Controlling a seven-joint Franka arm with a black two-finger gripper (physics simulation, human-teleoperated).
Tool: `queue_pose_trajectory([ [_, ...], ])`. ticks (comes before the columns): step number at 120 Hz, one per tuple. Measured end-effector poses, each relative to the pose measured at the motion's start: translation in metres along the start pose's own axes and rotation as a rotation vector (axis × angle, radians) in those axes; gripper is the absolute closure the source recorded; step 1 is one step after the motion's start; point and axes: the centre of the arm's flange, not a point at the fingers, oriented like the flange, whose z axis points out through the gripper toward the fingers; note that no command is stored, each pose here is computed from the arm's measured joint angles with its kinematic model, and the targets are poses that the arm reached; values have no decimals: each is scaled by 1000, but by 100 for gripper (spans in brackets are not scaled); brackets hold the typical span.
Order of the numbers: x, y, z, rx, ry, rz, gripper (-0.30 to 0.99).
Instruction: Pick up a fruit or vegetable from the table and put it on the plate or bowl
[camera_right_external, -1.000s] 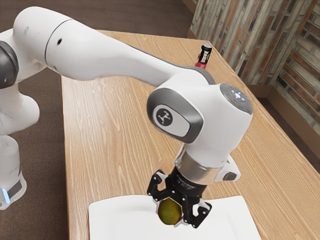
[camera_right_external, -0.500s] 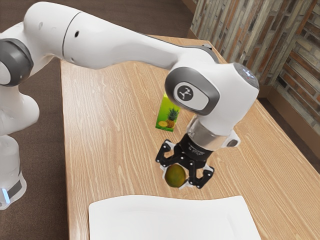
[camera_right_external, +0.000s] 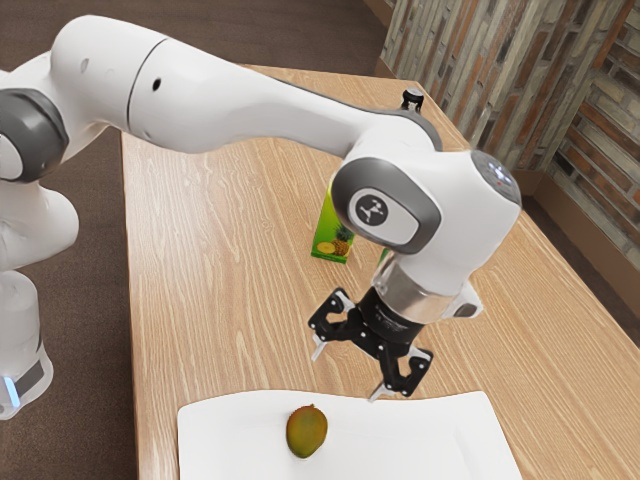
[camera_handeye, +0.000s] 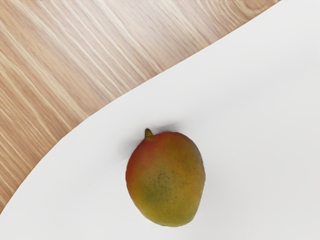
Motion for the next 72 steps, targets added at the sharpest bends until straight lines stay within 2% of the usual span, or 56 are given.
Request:
queue_pose_trajectory([
  [12,9,-4,-13,-27,0,-6,1],
  [22,14,-35,-54,-91,-9,7,1],
  [28,22,-51,-70,-103,13,4,0],
  [38,24,-59,-74,-84,70,4,0],
  [51,6,-49,-60,-36,127,36,0],
  [64,-26,-44,-52,-2,251,94,0],
  [72,-26,-44,-52,7,294,96,0],
])
